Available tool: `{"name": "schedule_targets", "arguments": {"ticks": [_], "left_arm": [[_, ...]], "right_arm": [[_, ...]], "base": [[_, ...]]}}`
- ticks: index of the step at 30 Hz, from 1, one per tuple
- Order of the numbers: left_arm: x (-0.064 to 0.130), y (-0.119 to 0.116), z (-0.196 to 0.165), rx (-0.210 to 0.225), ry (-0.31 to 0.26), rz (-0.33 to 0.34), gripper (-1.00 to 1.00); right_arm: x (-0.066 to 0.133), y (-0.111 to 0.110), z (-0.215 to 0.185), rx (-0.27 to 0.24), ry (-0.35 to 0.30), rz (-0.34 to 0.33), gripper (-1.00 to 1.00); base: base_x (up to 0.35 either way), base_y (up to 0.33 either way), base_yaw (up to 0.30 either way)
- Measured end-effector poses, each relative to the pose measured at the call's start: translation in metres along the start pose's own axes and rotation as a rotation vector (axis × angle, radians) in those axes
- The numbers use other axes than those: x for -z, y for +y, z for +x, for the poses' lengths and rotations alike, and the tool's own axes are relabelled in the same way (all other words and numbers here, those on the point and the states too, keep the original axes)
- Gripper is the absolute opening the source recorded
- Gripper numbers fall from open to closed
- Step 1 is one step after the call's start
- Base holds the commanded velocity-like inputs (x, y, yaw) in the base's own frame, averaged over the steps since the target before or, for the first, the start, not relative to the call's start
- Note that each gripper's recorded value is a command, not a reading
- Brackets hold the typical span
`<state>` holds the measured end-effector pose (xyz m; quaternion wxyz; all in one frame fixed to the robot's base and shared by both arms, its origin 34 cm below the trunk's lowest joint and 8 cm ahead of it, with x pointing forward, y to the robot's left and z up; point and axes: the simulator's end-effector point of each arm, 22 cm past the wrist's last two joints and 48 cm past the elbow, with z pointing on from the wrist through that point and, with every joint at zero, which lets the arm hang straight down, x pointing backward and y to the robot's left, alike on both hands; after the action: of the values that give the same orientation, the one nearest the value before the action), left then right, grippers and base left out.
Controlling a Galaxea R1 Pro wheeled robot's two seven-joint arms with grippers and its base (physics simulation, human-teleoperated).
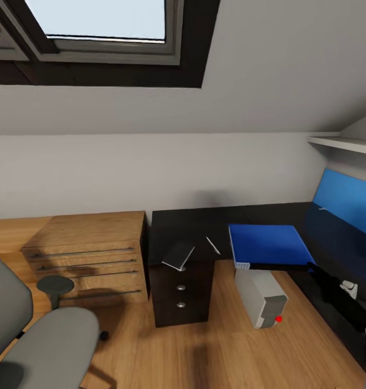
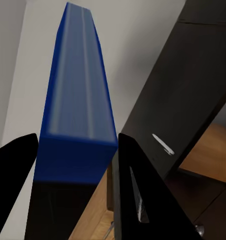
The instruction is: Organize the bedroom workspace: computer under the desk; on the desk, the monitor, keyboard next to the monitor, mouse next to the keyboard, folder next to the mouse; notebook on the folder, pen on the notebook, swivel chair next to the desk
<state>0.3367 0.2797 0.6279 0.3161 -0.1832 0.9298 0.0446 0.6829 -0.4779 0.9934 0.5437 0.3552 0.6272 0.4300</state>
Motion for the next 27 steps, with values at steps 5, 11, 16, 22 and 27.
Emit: {"name": "schedule_targets", "arguments": {"ticks": [5,11,16,22,27], "left_arm": [[0.000,0.000,0.000,0.000,0.000,0.000,1.00],[0.000,0.000,0.000,0.000,0.001,0.000,1.00],[0.000,0.000,0.000,0.000,0.000,0.000,1.00],[0.000,0.000,0.000,0.000,0.000,0.000,1.00],[0.000,0.000,0.000,0.000,0.001,0.000,1.00]], "right_arm": [[0.000,-0.001,0.000,0.002,-0.001,0.003,-1.00],[0.000,-0.004,0.000,0.002,-0.001,0.017,-1.00],[0.000,-0.003,0.001,-0.005,0.003,0.014,-1.00],[0.000,-0.004,0.001,-0.003,0.001,0.016,-1.00],[0.002,-0.015,-0.001,-0.054,-0.048,0.046,-1.00]], "base": [[0.000,0.000,-0.258],[0.000,0.000,-0.230],[0.000,0.000,-0.049],[0.000,0.000,-0.007],[0.000,0.000,0.000]]}}
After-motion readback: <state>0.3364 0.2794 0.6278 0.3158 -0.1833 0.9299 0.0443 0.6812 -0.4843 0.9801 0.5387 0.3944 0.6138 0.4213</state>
